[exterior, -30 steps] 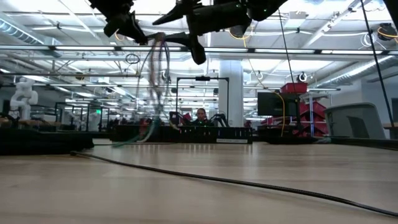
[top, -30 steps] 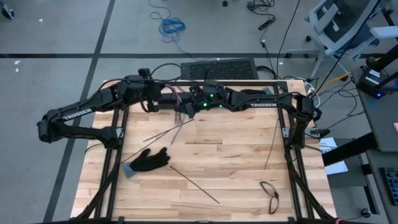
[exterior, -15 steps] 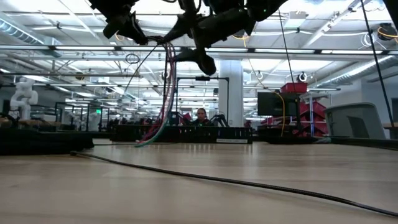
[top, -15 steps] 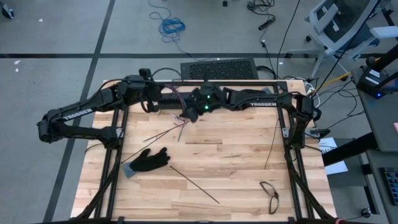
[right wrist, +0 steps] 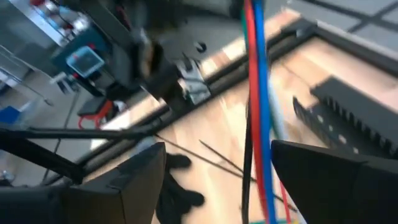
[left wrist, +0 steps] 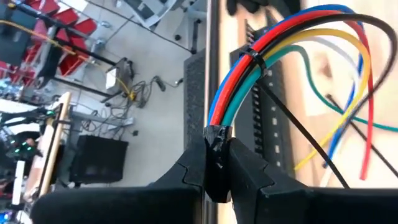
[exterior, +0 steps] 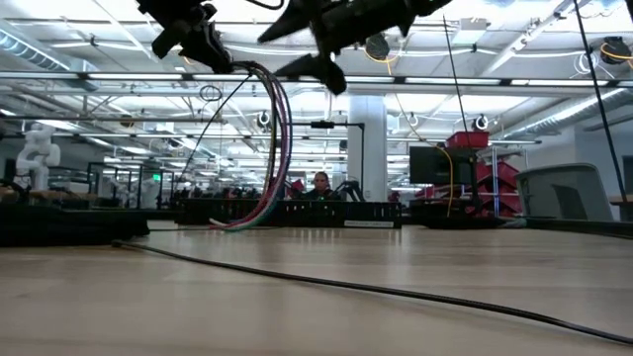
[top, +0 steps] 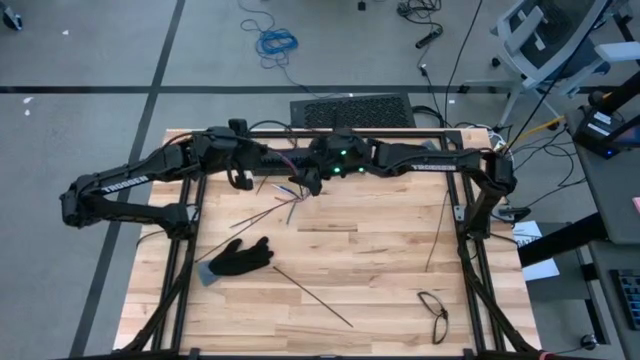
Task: Ziptie cables
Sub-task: Put the zip tied cabled wires into the cable duct
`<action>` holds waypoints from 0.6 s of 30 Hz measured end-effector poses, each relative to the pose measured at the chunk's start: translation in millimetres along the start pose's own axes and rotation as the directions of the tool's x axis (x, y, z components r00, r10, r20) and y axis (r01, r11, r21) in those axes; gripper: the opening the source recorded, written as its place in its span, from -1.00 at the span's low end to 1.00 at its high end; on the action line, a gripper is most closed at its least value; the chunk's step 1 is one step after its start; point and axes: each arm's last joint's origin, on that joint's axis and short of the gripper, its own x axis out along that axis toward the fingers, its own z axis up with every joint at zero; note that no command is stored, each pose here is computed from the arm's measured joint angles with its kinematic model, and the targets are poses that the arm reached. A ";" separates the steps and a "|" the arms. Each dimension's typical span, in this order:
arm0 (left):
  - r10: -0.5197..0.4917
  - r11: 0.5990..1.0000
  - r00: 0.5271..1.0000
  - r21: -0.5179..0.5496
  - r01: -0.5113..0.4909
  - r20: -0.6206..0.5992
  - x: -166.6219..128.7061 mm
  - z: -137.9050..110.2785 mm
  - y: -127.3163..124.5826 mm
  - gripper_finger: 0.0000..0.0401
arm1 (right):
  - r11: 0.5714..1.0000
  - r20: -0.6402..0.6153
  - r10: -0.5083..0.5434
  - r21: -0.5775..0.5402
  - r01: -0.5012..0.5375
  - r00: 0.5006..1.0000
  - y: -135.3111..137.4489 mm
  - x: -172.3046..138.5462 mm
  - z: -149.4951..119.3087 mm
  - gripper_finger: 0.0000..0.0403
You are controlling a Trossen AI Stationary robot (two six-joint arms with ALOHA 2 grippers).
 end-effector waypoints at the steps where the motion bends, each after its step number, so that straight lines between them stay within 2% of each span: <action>1: -0.003 1.000 1.000 0.000 0.003 0.001 -0.4 0.3 -0.7 -0.80 | 1.000 0.012 0.006 -0.003 -0.006 1.000 2.7 -5.2 3.5 0.43; 4: 0.005 1.000 0.999 -0.028 -0.004 0.035 -1.5 3.6 -0.4 -0.80 | 1.000 0.034 0.004 -0.026 -0.003 0.999 8.2 -17.0 9.9 0.43; 7: -0.029 0.998 0.994 -0.061 0.036 0.103 -2.6 8.5 -2.2 -0.80 | 0.998 0.071 -0.039 -0.042 0.043 0.997 10.7 -24.1 14.0 0.43; 13: -0.070 0.997 0.987 -0.028 0.075 0.142 1.0 17.9 -10.3 -0.80 | 0.997 0.096 -0.075 0.012 0.075 0.993 0.2 -27.5 20.5 0.43; 18: -0.031 0.999 0.988 -0.034 0.037 0.154 4.5 22.3 -8.7 -0.80 | 0.997 0.098 -0.076 0.033 0.073 0.992 -2.7 -24.2 20.1 0.43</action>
